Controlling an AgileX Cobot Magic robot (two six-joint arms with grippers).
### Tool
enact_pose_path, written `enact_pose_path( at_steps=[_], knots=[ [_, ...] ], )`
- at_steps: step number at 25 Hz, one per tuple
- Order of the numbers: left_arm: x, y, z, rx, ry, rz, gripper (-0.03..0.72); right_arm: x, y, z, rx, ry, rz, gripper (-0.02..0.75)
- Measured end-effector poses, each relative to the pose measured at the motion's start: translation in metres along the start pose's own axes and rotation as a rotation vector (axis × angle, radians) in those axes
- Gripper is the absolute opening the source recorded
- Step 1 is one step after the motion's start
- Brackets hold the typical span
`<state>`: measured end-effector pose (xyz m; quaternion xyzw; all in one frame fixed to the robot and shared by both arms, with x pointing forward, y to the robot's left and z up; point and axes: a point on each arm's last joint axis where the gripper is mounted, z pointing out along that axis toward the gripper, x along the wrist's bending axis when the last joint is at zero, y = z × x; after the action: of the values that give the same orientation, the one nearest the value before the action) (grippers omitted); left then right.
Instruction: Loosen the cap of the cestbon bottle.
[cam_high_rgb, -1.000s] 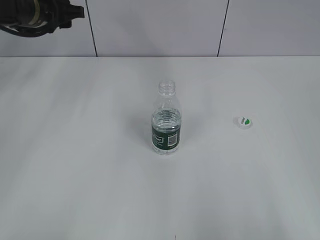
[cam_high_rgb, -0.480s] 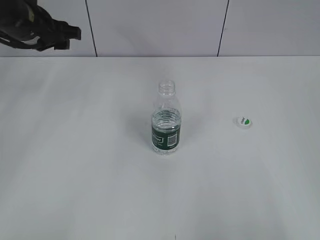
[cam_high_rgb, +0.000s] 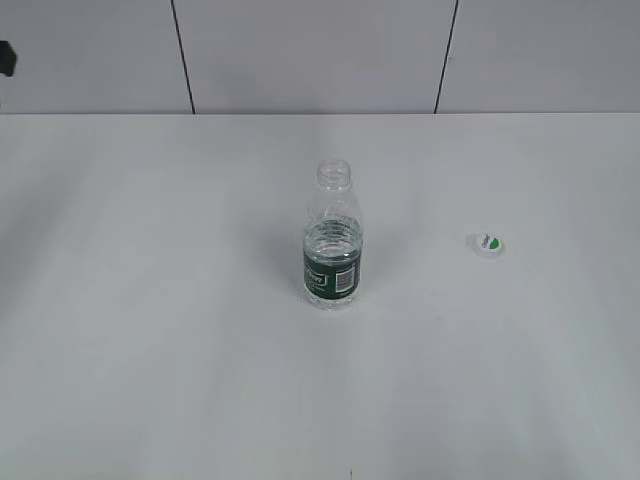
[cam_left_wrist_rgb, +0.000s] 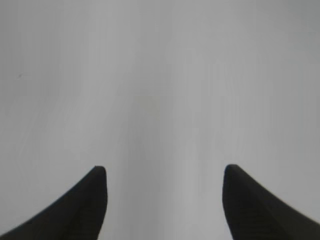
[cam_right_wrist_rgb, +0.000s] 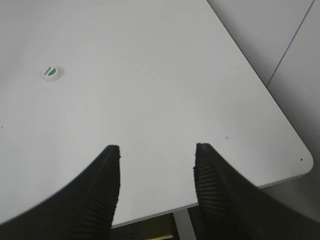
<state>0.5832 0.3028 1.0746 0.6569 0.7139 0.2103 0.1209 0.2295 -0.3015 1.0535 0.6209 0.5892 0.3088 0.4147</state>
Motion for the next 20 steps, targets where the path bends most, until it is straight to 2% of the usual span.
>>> enact_pose_path(
  at_steps=[4, 8, 11, 20],
  knots=[
    [0.015, -0.012, -0.021, 0.013, 0.005, 0.028, 0.447, 0.000, 0.000, 0.000, 0.000, -0.001, 0.000, 0.374],
    [0.011, -0.033, -0.038, 0.111, -0.077, 0.045, 0.446, 0.000, 0.000, 0.000, 0.000, -0.001, 0.000, 0.374],
    [0.008, -0.058, -0.047, 0.133, -0.129, 0.047, 0.446, 0.000, 0.000, 0.000, 0.000, -0.002, -0.001, 0.374],
    [0.019, -0.152, -0.093, -0.068, -0.143, 0.043, 0.446, 0.000, 0.000, 0.000, 0.000, -0.002, -0.001, 0.374]
  ],
)
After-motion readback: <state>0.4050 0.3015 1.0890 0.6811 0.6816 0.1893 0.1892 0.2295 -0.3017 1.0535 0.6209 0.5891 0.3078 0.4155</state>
